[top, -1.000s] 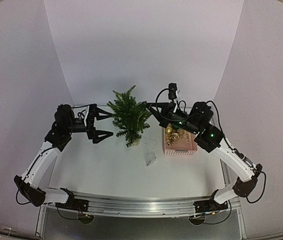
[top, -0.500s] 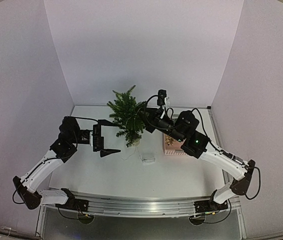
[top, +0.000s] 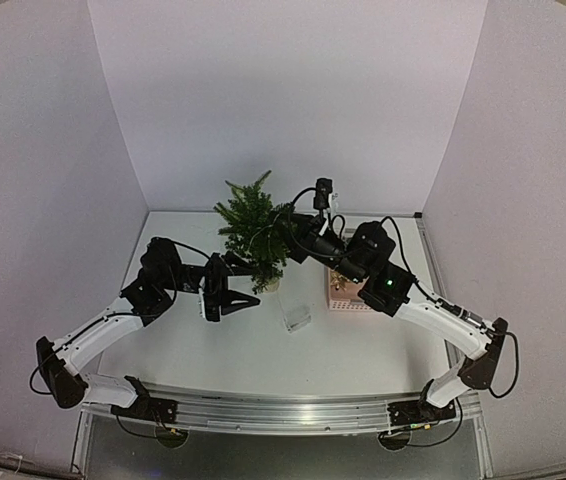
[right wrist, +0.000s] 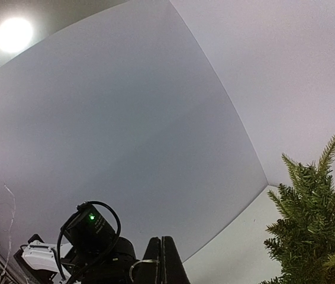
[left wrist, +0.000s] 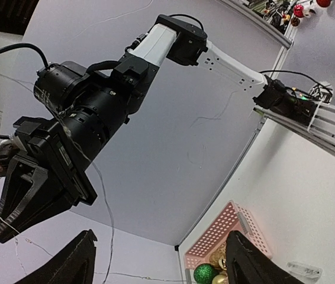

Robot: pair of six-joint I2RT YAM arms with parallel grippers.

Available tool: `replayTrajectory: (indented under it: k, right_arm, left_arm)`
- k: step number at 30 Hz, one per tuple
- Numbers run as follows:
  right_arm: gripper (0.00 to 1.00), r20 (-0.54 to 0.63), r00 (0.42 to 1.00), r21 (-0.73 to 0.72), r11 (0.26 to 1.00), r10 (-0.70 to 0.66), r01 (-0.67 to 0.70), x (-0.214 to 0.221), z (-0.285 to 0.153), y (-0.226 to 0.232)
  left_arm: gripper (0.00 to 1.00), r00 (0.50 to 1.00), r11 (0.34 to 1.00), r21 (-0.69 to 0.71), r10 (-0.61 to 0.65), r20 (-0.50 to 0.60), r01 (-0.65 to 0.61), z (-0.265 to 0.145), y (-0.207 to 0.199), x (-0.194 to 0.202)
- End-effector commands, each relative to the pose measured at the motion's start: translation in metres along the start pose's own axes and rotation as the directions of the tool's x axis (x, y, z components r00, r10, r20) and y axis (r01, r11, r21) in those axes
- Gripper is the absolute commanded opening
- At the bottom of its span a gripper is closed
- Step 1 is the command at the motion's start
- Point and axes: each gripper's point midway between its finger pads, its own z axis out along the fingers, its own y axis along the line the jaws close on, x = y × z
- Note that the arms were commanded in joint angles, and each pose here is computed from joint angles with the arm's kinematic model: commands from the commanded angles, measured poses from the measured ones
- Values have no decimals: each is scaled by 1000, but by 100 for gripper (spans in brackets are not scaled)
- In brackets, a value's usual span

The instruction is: Decorate the small christmas tree

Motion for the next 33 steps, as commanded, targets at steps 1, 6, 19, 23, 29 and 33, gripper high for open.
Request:
replayTrajectory:
  k: [1, 6, 19, 23, 29, 33]
  right_arm:
    - [0, 35, 999, -26, 1000, 13, -12, -7, 2, 7]
    - [0, 25, 1000, -45, 999, 10, -9, -6, 2, 11]
    - [0, 12, 1000, -26, 1000, -14, 15, 1, -5, 5]
    - [0, 16, 999, 11, 1000, -30, 29, 3, -11, -2]
    - [0, -4, 996, 40, 995, -89, 89, 6, -12, -7]
    - [0, -23, 980, 73, 977, -200, 201, 1, -4, -10]
  left_arm:
    - [63, 987, 986, -49, 158, 14, -157, 2, 12, -6]
    - [51, 984, 980, -91, 175, -16, -176, 4, 20, -1]
    - [0, 982, 958, -227, 157, -104, -177, 2, 55, 3]
    - [0, 988, 924, -376, 11, -155, -69, -13, 99, -3]
    - [0, 931, 831, -535, -302, -204, 152, -42, 139, -2]
    - [0, 870, 734, -650, -437, -228, 199, -70, 165, 11]
